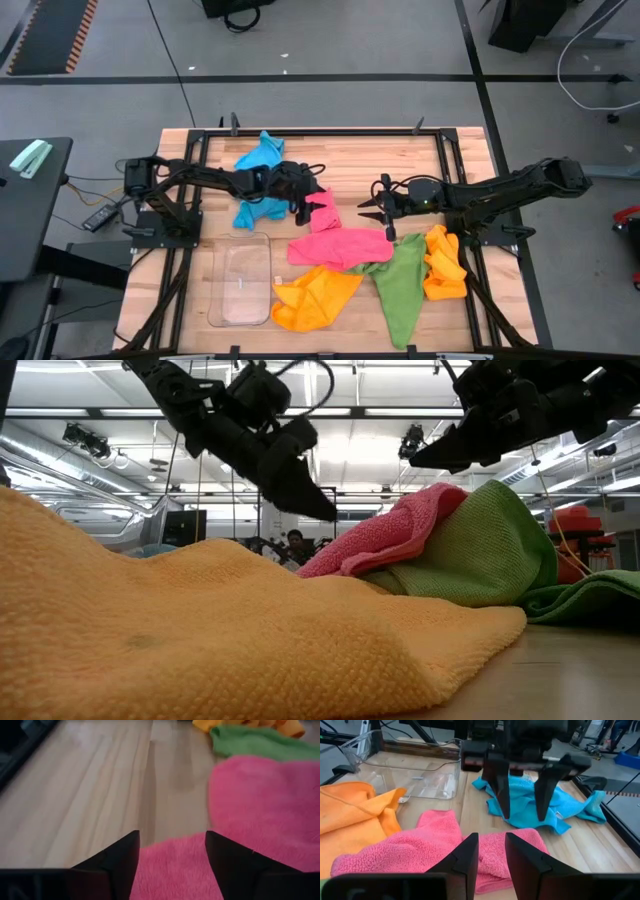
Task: Fold microfiber towels
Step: Fold the top pink microfiber cloth
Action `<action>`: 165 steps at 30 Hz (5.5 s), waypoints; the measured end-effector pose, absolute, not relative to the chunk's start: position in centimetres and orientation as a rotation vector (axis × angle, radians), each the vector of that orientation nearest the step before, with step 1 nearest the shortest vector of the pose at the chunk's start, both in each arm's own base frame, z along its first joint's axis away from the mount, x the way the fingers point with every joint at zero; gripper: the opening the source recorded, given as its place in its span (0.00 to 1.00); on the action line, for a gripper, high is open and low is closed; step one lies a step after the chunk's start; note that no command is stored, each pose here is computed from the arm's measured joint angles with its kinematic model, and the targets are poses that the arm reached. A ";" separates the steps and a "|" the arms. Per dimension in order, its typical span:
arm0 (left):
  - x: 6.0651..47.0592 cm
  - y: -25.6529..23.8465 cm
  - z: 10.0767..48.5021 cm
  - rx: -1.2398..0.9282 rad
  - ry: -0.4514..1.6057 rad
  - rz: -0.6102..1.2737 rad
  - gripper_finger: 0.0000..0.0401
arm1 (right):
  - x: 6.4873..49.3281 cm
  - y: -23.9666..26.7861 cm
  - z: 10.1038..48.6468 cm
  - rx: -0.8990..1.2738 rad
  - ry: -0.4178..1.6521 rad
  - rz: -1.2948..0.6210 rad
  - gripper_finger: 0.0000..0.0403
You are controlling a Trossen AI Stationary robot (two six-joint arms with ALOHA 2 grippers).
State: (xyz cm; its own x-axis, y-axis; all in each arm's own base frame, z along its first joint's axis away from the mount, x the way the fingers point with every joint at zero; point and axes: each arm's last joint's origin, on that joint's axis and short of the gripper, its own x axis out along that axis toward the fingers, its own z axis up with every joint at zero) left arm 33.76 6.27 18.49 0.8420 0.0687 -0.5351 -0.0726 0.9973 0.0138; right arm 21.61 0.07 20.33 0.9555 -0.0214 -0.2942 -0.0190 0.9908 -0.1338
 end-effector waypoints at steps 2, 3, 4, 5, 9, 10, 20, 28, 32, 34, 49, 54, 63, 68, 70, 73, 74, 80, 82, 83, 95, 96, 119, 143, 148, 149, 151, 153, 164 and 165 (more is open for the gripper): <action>34.0 6.4 17.7 -0.022 0.582 0.080 0.54 | 21.6 0.1 20.3 -0.136 0.299 -0.001 0.26; 34.1 6.4 17.2 -0.026 0.602 0.081 0.53 | 21.6 0.1 20.3 -0.135 0.298 -0.001 0.26; 34.2 6.5 16.7 -0.027 0.613 0.082 0.52 | 21.6 0.1 20.3 -0.133 0.298 -0.002 0.26; 34.2 6.6 16.3 -0.028 0.625 0.085 0.51 | 21.6 0.1 20.3 -0.130 0.298 -0.002 0.26; 34.4 6.9 14.8 0.021 0.679 0.134 0.47 | 21.6 0.1 20.3 -0.128 0.298 -0.003 0.26; 34.5 6.9 14.6 0.047 0.684 0.144 0.47 | 21.6 0.1 20.3 -0.128 0.298 -0.003 0.26; 35.1 7.0 12.7 0.070 0.696 0.163 0.43 | 21.6 0.1 20.3 -0.128 0.298 -0.003 0.26; 35.3 6.9 10.9 0.031 0.733 0.169 0.46 | 21.6 0.1 20.3 -0.120 0.298 -0.004 0.26; 35.2 6.9 12.0 0.048 0.707 0.165 0.48 | 21.6 0.1 20.3 -0.120 0.298 -0.004 0.26; 35.2 6.8 12.9 0.059 0.685 0.161 0.48 | 21.7 0.1 20.3 -0.120 0.291 -0.004 0.26; 33.7 7.1 16.2 0.130 0.696 0.149 0.44 | 27.7 0.0 16.2 -0.081 0.257 -0.014 0.29; 33.5 7.7 15.8 0.116 0.719 0.165 0.44 | 29.9 -0.1 15.5 -0.080 0.288 -0.013 0.38; 33.6 7.6 15.8 0.115 0.718 0.163 0.42 | 32.2 -0.1 15.6 -0.081 0.326 -0.014 0.59; 33.7 7.7 15.9 0.105 0.699 0.171 0.42 | 33.0 -0.5 15.2 -0.079 0.333 -0.025 0.64; 33.7 7.7 16.0 0.094 0.691 0.176 0.42 | 33.3 -0.7 14.9 -0.079 0.341 -0.030 0.65; 33.7 7.6 16.0 0.087 0.693 0.177 0.42 | 33.5 -1.1 14.1 -0.071 0.354 -0.021 0.65; 33.7 7.6 16.0 0.082 0.692 0.179 0.42 | 33.5 -1.3 13.8 -0.062 0.352 -0.007 0.65; 33.9 7.7 15.1 0.052 0.712 0.187 0.41 | 33.7 -1.2 12.4 0.039 0.380 0.092 0.63; 34.0 7.7 14.5 0.039 0.726 0.190 0.41 | 33.7 -1.2 11.9 0.069 0.408 0.088 0.62; 34.1 7.7 14.2 0.039 0.724 0.190 0.40 | 33.6 -1.1 11.7 0.079 0.426 0.085 0.62; 35.1 8.1 10.8 0.044 0.730 0.191 0.36 | 32.4 -0.9 9.8 0.147 0.571 0.069 0.61; 35.1 8.1 10.8 0.044 0.730 0.190 0.35 | 32.2 -0.9 9.5 0.156 0.582 0.066 0.61; 35.1 8.1 10.7 0.044 0.736 0.192 0.30 | 30.8 -0.8 12.9 0.102 0.495 0.045 0.61; 35.1 8.1 10.7 0.038 0.738 0.194 0.29 | 29.7 -0.9 12.1 0.121 0.594 -0.010 0.61; 35.1 8.1 10.7 0.044 0.740 0.191 0.30 | 29.4 -0.9 13.6 0.095 0.554 -0.003 0.61; 35.1 8.1 10.7 0.044 0.740 0.191 0.31 | 29.3 -0.9 13.8 0.091 0.561 -0.004 0.61; 35.1 8.1 10.7 0.045 0.739 0.190 0.31 | 29.0 -1.0 14.1 0.081 0.573 -0.023 0.61; 35.0 8.1 10.9 0.050 0.740 0.189 0.30 | 28.7 -1.0 14.5 0.066 0.580 -0.051 0.61; 35.1 7.9 10.9 0.075 0.741 0.174 0.29 | 28.3 -1.1 15.4 0.045 0.577 -0.077 0.61; 35.1 7.9 10.9 0.075 0.741 0.174 0.29 | 28.3 -1.1 15.3 0.046 0.579 -0.078 0.61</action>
